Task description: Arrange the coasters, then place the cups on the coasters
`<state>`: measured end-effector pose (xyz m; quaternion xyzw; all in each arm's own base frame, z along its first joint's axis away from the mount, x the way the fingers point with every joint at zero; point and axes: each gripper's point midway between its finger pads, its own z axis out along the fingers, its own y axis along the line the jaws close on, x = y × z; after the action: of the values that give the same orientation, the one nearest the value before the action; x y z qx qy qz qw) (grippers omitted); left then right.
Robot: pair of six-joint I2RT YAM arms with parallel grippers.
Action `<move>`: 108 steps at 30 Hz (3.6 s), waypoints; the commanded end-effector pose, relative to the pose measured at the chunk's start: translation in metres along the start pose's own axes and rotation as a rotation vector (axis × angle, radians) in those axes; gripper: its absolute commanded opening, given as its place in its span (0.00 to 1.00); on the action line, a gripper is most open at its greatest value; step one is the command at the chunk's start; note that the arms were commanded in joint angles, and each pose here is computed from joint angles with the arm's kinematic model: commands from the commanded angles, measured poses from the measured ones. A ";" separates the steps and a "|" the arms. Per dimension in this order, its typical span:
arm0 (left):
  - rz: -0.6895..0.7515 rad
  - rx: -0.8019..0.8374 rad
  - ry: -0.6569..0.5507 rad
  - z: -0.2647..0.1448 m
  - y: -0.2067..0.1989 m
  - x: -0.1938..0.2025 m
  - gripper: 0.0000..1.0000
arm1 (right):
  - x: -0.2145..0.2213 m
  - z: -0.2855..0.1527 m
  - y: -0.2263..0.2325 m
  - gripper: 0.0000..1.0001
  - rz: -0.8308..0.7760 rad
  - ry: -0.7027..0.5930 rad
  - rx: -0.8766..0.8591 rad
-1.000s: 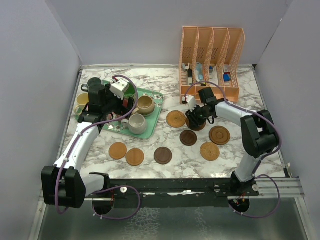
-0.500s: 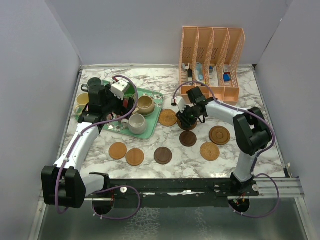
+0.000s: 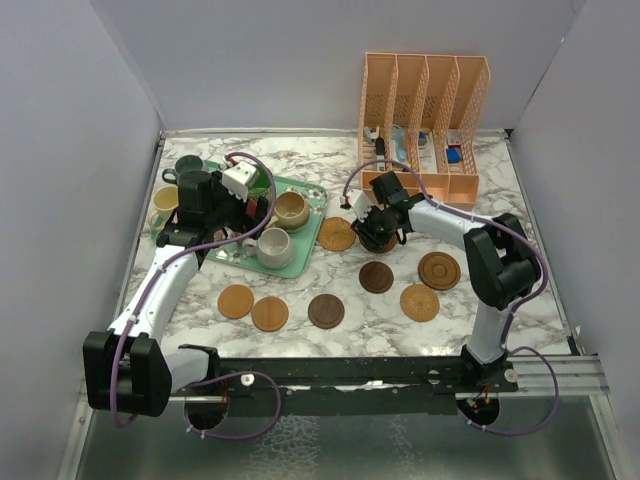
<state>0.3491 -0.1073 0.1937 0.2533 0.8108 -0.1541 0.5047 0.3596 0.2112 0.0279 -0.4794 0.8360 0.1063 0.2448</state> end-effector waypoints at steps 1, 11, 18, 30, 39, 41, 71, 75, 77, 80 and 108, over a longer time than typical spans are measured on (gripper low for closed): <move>0.007 0.014 -0.032 -0.002 -0.002 -0.005 0.99 | 0.017 0.010 0.017 0.37 -0.018 0.051 -0.104; -0.007 0.025 -0.025 0.001 -0.003 -0.004 0.99 | 0.038 0.000 0.045 0.37 -0.010 0.057 -0.191; -0.010 0.024 -0.020 0.002 -0.003 -0.003 0.99 | 0.036 -0.001 0.047 0.37 0.000 0.043 -0.194; -0.007 0.022 -0.017 0.002 -0.002 -0.001 0.99 | 0.011 -0.001 0.024 0.43 -0.028 0.006 -0.119; 0.000 0.019 -0.022 0.000 -0.002 -0.002 0.99 | -0.022 -0.021 0.010 0.55 -0.062 -0.055 -0.084; 0.002 0.017 -0.022 0.000 -0.002 -0.002 0.99 | -0.023 -0.026 0.011 0.57 -0.073 -0.061 -0.082; -0.013 0.039 -0.014 0.006 -0.005 0.004 0.99 | 0.144 -0.095 0.000 0.58 0.219 0.166 0.113; -0.013 0.039 -0.014 0.006 -0.005 0.004 0.99 | 0.153 -0.091 0.006 0.58 0.221 0.198 0.077; -0.011 0.038 -0.014 0.006 -0.005 0.004 0.99 | 0.157 -0.088 0.007 0.58 0.220 0.210 0.066; -0.012 0.036 -0.012 0.006 -0.004 0.005 0.99 | 0.159 -0.083 0.008 0.58 0.222 0.216 0.044; -0.008 0.039 -0.014 0.006 -0.005 0.006 0.99 | 0.068 -0.015 -0.042 0.43 0.191 0.093 -0.068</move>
<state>0.3488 -0.1099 0.1838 0.2545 0.8129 -0.1627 0.4980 0.3465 0.1139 0.0225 -0.4014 0.8934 0.1130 0.1671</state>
